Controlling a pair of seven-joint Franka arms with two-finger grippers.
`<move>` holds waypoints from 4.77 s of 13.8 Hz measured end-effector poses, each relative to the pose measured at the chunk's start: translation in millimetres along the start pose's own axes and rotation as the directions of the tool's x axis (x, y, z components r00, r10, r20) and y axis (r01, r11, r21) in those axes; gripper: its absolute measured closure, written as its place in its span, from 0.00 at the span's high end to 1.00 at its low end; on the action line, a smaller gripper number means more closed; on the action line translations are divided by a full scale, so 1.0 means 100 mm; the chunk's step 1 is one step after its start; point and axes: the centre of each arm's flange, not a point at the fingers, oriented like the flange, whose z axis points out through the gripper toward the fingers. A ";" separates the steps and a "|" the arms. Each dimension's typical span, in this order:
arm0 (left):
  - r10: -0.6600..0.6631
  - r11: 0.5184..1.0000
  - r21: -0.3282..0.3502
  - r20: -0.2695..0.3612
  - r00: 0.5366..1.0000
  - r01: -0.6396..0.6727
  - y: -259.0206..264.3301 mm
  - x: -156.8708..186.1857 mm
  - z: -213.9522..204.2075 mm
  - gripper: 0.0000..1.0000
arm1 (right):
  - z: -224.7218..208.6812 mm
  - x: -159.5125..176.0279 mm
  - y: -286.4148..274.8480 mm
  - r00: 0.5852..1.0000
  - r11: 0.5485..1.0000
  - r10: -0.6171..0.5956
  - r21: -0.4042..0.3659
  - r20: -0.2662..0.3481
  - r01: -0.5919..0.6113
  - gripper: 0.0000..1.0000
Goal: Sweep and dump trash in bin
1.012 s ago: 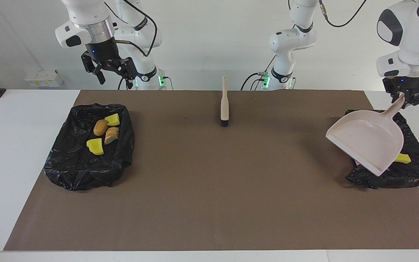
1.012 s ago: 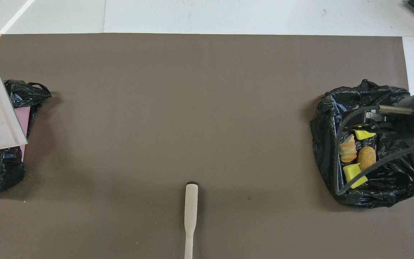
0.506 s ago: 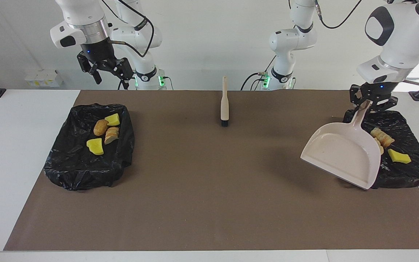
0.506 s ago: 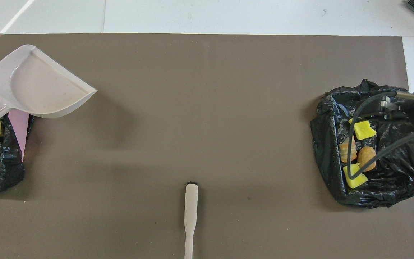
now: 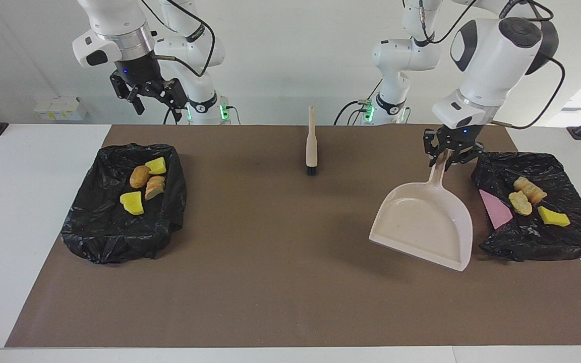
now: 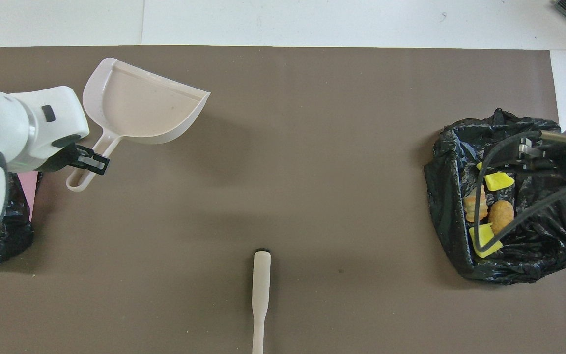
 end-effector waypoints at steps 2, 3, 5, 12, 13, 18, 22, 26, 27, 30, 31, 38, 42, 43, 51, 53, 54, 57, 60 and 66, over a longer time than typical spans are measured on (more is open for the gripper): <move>-0.009 1.000 -0.008 0.003 1.000 0.009 0.32 0.11 0.18 0.33 | 0.01 -0.01 0.02 1.000 1.000 0.003 -0.001 0.002 -0.003 1.00; -0.013 1.000 -0.012 0.003 1.000 0.013 0.47 0.17 0.28 0.33 | 0.01 0.00 0.03 1.000 1.000 0.006 -0.001 0.002 -0.006 1.00; -0.026 0.999 -0.019 0.004 1.000 0.026 0.79 0.29 0.50 0.33 | 0.01 0.01 0.07 1.000 1.000 0.012 -0.001 0.002 -0.012 1.00; -0.158 0.986 -0.044 -0.004 0.987 0.158 1.97 0.62 1.60 0.33 | 0.00 0.01 0.08 1.000 1.000 0.015 0.000 0.001 -0.015 1.00; -0.204 0.978 -0.047 -0.004 0.979 0.204 2.10 0.62 1.68 0.33 | 0.00 0.01 0.08 1.000 1.000 0.015 0.000 0.001 -0.015 1.00; -0.343 0.938 -0.053 -0.004 0.939 0.342 2.36 0.60 1.71 0.41 | 0.00 0.01 0.08 1.000 1.000 0.015 0.000 0.001 -0.015 1.00; -0.389 0.921 -0.049 -0.019 0.921 0.388 2.09 0.67 1.62 0.84 | 0.00 0.01 0.08 1.000 1.000 0.015 0.001 0.001 -0.015 1.00; -0.457 0.889 -0.043 -0.064 0.887 0.455 1.49 0.81 1.38 1.00 | 0.00 0.01 0.08 1.000 1.000 0.015 0.001 0.001 -0.015 1.00; -0.469 0.883 -0.042 -0.073 0.880 0.467 1.33 0.84 1.32 1.00 | 0.00 0.01 0.08 1.000 1.000 0.015 0.001 0.001 -0.015 1.00; -0.468 0.884 -0.032 -0.081 0.880 0.467 0.84 0.87 1.12 1.00 | 0.00 0.01 0.08 1.000 1.000 0.016 0.001 0.001 -0.016 1.00; -0.461 0.887 -0.028 -0.083 0.884 0.460 0.68 0.86 1.05 1.00 | 0.00 0.01 0.08 1.000 1.000 0.016 0.001 0.001 -0.016 1.00; -0.344 0.939 0.015 -0.040 0.938 0.345 -0.32 0.45 0.47 1.00 | 0.00 0.01 0.08 1.000 1.000 0.016 0.001 0.001 -0.016 1.00; -0.284 0.958 0.027 -0.015 0.959 0.284 -0.83 0.07 0.10 1.00 | 0.00 0.01 0.08 1.000 1.000 0.016 0.001 0.001 -0.016 1.00; -0.284 0.958 0.028 -0.013 0.959 0.284 -0.86 0.02 0.03 1.00 | 0.00 0.01 0.08 1.000 1.000 0.016 0.001 0.001 -0.016 1.00; -0.265 0.964 0.027 0.053 0.963 0.264 -0.73 -0.18 -0.58 1.00 | 0.00 0.03 0.14 1.000 1.000 0.027 0.001 0.001 -0.027 1.00; -0.263 0.965 0.026 0.071 0.962 0.262 -0.72 -0.21 -0.66 1.00 | 0.00 0.03 0.14 1.000 1.000 0.027 0.001 0.001 -0.027 1.00; -0.259 0.966 0.026 0.067 0.964 0.258 -0.72 -0.22 -0.71 1.00 | 0.00 0.03 0.14 1.000 1.000 0.026 0.002 0.001 -0.027 1.00; -0.229 0.973 0.025 0.047 0.972 0.228 -0.71 -0.24 -0.83 1.00 | -0.01 0.03 0.13 1.000 1.000 0.026 0.005 -0.003 -0.026 1.00; -0.220 0.975 0.027 0.035 0.975 0.219 -0.70 -0.27 -0.89 1.00 | -0.01 0.03 0.13 1.000 1.000 0.026 0.005 -0.003 -0.026 1.00; -0.220 0.975 0.026 0.034 0.975 0.219 -0.70 -0.26 -0.89 1.00 | 0.00 0.03 0.12 1.000 1.000 0.005 0.005 -0.003 -0.005 1.00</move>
